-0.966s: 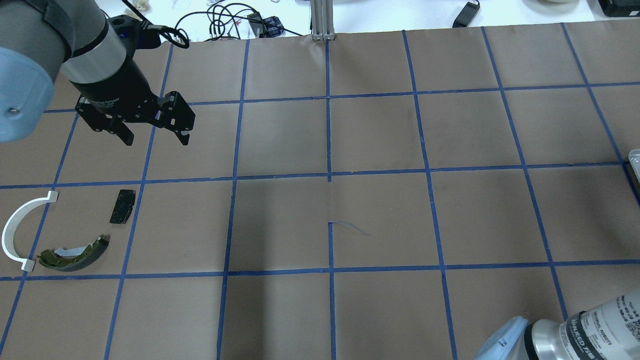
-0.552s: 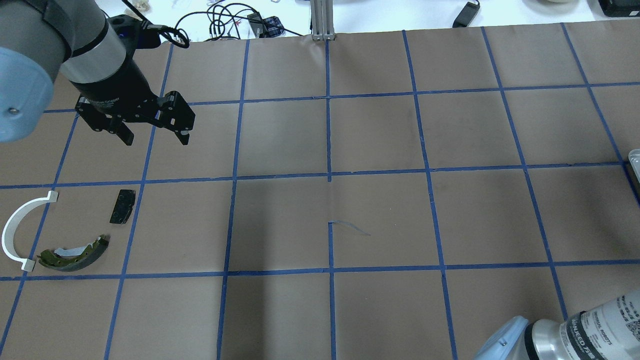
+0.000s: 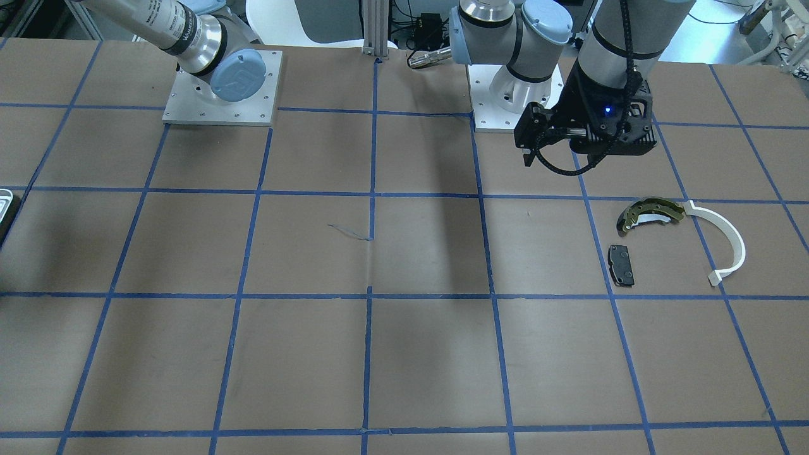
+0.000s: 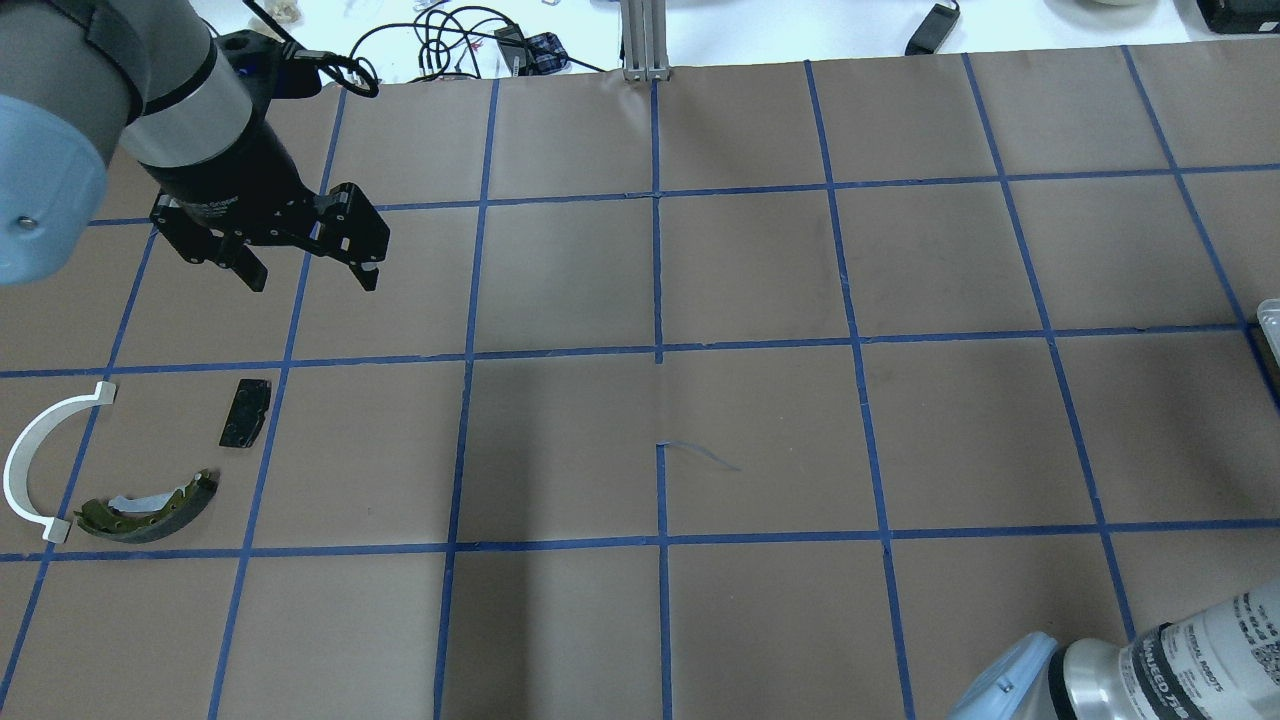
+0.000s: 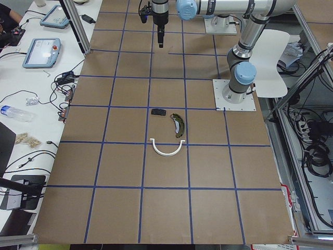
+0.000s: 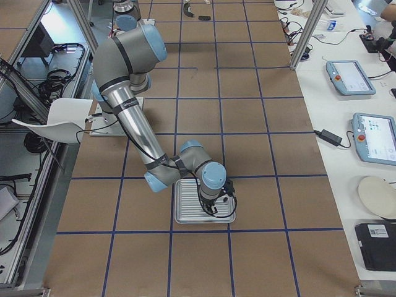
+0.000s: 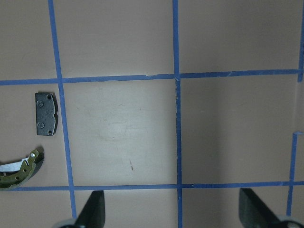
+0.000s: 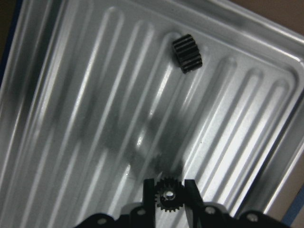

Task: Place bearing gear from tray to pile

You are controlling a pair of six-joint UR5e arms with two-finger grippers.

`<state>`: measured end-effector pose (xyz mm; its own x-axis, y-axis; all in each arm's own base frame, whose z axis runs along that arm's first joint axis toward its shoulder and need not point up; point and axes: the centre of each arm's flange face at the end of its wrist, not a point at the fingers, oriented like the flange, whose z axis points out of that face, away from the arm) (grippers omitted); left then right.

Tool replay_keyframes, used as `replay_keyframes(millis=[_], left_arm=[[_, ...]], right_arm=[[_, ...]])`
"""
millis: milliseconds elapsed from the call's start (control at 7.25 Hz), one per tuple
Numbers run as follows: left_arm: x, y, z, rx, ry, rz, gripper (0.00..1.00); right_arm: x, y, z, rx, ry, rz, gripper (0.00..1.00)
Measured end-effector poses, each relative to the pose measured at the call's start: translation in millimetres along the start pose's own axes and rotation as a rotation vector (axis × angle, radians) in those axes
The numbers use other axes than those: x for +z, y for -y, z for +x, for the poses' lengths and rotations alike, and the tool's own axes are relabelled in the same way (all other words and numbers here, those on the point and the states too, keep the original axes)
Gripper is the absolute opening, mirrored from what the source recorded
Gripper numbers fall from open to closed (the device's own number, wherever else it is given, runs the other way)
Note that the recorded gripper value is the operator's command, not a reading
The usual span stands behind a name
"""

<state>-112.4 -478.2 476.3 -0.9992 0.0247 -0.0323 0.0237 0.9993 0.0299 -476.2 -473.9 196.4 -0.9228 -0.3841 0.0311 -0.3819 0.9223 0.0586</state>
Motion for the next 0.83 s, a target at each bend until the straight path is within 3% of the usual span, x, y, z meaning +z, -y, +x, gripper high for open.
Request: replay_keyframes(millis=[276,552,828], left_arm=[[1,1,0,-0.001,-0.001,-0.001,1.00],[1,2,0,0.004,-0.001,0.000,1.00],[2,2,-1,0.010,-0.001,-0.001,1.00]], right_arm=[[-43,42,-36,0.032,0.011,0.013,0.12],[-96,109,-107,0.093,0.030,0.005,0.12],[-117,173,-205,0.178,0.042,-0.005,0.12]])
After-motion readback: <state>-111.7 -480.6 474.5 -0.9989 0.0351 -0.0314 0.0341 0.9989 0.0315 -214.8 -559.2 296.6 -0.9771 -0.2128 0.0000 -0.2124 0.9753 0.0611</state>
